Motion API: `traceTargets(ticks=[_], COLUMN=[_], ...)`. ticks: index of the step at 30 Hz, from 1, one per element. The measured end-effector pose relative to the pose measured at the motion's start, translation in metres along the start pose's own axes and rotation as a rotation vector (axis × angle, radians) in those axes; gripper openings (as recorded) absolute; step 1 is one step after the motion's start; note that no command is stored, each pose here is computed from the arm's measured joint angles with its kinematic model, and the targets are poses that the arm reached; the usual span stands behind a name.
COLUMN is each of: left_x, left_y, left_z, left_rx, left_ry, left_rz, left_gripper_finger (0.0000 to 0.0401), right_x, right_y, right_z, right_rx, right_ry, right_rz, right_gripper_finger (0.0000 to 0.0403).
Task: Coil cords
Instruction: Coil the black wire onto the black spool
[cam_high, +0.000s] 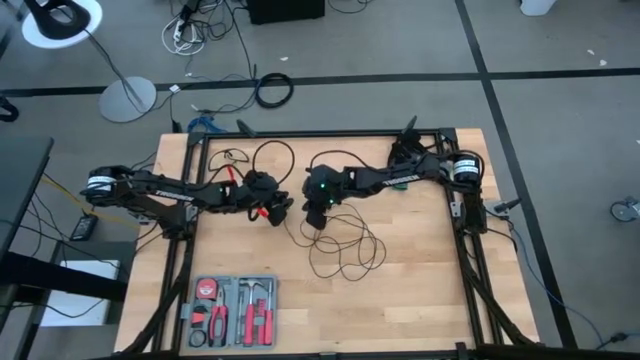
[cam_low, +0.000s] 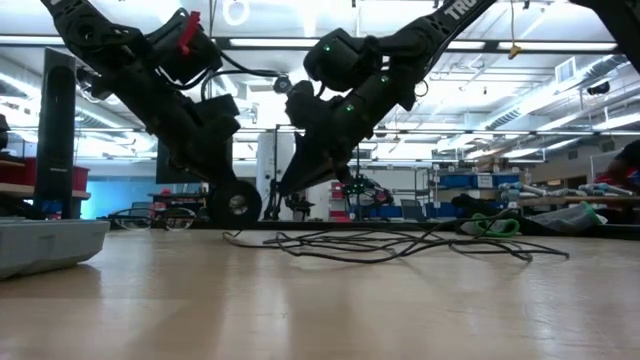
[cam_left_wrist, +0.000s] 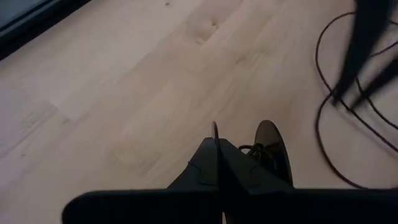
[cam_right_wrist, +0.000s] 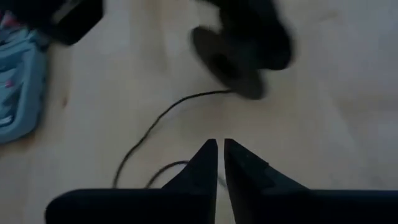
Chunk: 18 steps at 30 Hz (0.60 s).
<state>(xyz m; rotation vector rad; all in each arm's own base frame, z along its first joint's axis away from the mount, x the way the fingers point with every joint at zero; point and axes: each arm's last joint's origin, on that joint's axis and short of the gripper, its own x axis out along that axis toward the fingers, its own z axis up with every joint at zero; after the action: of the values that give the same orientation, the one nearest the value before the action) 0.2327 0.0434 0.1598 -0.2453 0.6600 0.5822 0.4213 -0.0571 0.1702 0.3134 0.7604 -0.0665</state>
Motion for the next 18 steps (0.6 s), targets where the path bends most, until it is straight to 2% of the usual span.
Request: traceTargets(ticks=[4, 9, 15, 18], left_x=[0.000, 0.000, 0.000, 0.000], left_y=[0.000, 0.000, -0.001, -0.001], left_z=[0.000, 0.001, 0.003, 0.003], left_rx=[-0.003, -0.012, -0.022, -0.022], left_ry=[0.000, -0.006, -0.029, -0.029], left_rz=[0.000, -0.001, -0.010, -0.010], left_gripper_finger=[0.0000, 0.0000, 0.0000, 0.0000], right_x=[0.002, 0.005, 0.014, 0.016], right_y=[0.014, 0.030, 0.043, 0.046], right_z=[-0.003, -0.004, -0.028, -0.043], right_rx=[-0.015, 0.033, 0.094, 0.082], right_ry=[0.001, -0.045, -0.174, -0.203], right_rz=[0.004, 0.000, -0.085, -0.118], right_gripper_finger=[0.0049, 0.0076, 0.0114, 0.0129])
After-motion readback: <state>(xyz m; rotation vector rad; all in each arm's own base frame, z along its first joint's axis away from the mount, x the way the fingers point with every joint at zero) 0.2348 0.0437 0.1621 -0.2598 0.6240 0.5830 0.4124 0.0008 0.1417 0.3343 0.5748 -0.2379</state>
